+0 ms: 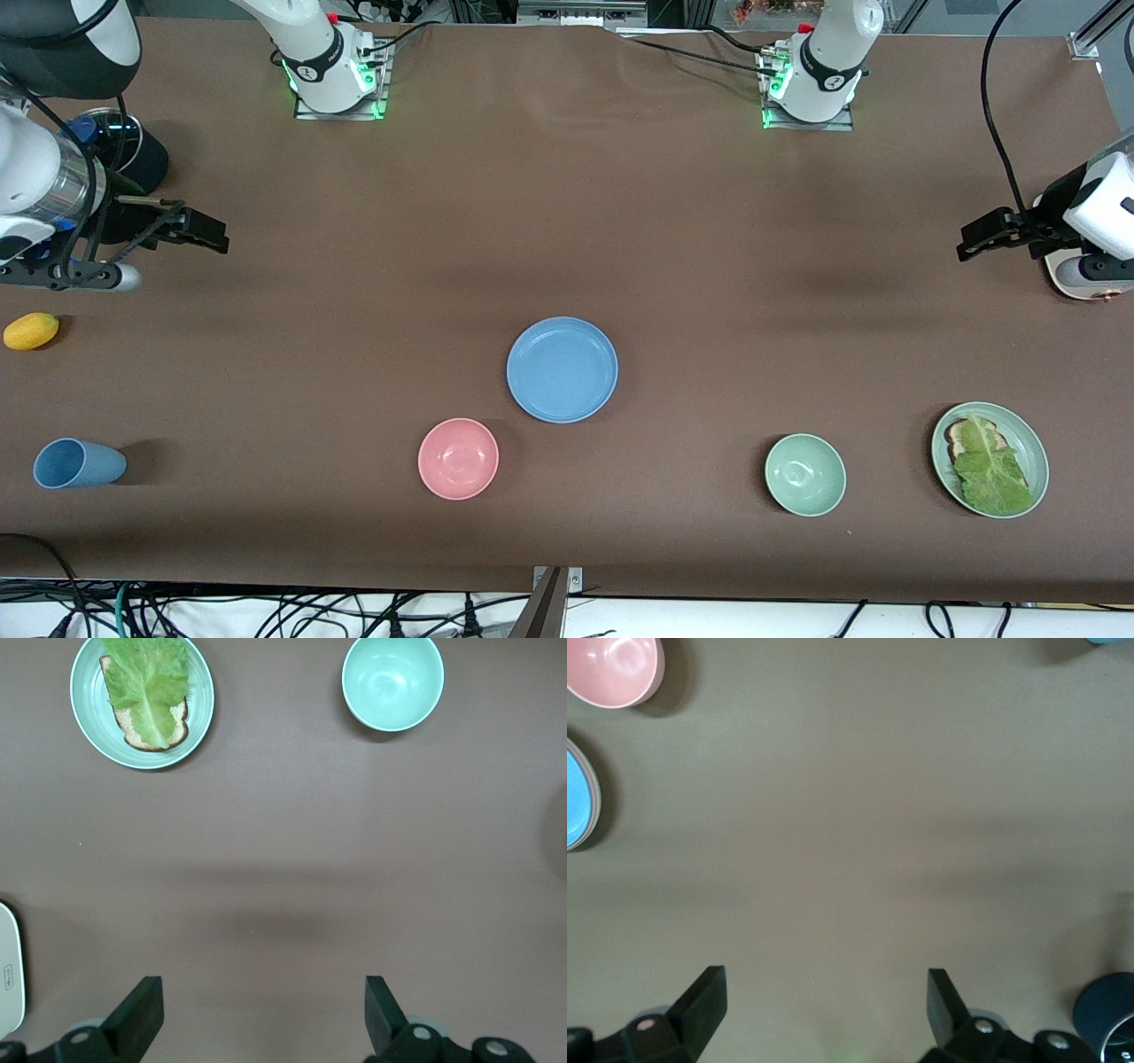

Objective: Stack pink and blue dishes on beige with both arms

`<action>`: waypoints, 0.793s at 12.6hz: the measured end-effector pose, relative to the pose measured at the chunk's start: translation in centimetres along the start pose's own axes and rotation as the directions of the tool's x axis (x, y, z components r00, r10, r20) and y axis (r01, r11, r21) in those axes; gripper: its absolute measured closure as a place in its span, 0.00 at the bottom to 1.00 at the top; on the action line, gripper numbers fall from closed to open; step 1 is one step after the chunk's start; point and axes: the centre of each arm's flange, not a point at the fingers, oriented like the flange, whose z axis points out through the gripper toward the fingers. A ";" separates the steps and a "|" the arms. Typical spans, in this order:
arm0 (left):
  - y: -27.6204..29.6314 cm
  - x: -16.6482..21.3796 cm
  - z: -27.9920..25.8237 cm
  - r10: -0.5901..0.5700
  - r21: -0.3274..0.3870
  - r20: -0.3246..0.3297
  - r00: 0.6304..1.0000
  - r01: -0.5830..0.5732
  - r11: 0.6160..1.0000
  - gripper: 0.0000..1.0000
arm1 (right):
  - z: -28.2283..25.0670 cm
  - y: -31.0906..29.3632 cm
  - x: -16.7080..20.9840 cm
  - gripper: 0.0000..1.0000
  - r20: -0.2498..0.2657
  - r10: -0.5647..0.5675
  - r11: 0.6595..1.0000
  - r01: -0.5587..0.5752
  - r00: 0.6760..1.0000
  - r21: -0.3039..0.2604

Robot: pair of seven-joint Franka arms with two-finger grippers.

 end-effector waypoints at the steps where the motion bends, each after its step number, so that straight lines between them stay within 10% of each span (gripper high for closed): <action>1: 0.0 0.0 0.0 0.000 0.000 0.000 1.000 0.000 1.000 0.00 | 0.0 -0.6 -0.1 0.00 0.001 -0.010 1.000 0.010 1.000 0.002; 10: 0.2 0.0 0.0 0.003 0.000 0.003 1.000 -0.003 1.000 0.00 | -0.1 -1.8 -0.3 0.00 -0.001 -0.020 1.000 0.020 1.000 0.004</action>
